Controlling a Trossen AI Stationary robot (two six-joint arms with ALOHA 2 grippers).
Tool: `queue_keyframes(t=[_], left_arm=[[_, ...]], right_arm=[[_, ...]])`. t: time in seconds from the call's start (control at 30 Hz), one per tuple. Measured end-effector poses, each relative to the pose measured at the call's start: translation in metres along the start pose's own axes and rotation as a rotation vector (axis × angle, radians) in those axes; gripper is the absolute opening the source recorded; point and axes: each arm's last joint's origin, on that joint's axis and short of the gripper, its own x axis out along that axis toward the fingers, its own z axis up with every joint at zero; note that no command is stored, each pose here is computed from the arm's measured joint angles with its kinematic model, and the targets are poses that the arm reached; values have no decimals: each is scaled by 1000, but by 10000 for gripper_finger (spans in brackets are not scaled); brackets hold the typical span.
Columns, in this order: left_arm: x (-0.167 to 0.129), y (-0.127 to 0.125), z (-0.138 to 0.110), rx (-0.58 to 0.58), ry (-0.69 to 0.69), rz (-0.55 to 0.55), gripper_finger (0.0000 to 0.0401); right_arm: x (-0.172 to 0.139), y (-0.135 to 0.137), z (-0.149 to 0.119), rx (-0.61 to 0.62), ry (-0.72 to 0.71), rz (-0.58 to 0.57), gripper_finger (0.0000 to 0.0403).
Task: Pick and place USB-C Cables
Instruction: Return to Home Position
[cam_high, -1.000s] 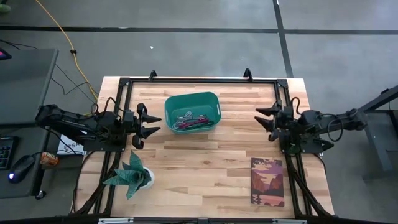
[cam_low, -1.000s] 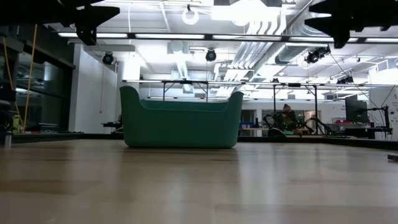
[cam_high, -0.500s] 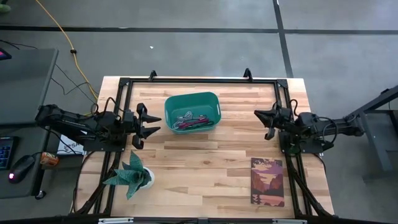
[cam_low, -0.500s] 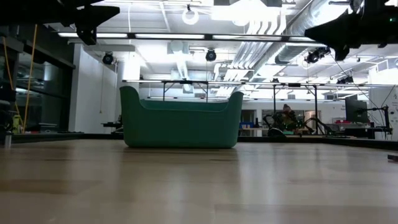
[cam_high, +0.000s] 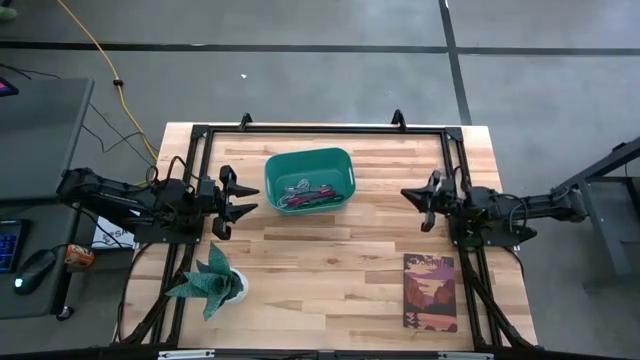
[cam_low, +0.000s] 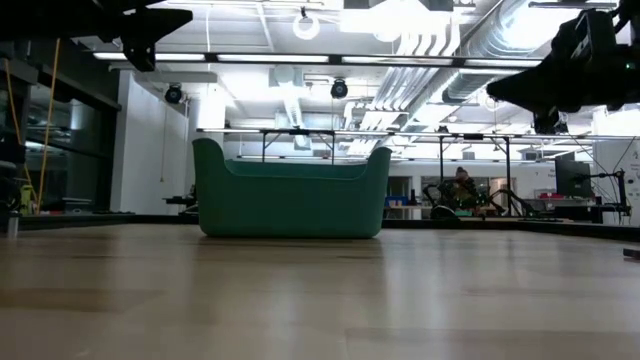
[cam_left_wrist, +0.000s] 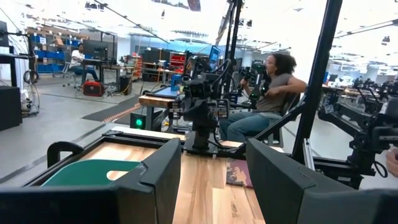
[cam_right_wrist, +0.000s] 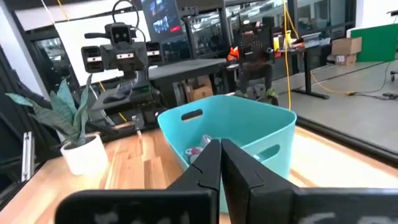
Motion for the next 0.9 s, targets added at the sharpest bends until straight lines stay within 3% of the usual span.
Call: queue_keyframes(t=[0.33, 0.5, 0.73, 0.9], left_arm=[[0, 0, 0, 0, 1, 0, 161], [0, 0, -1, 2, 9, 0, 161], [0, 0, -1, 2, 9, -1, 161], [0, 0, -1, 2, 9, 0, 161]], right_arm=[[-4, -1, -2, -41, 22, 37, 0], [-10, 0, 0, -43, 67, 131, 0], [-12, 0, -1, -64, 140, 154, 0], [-11, 3, -3, -34, 115, 239, 0]])
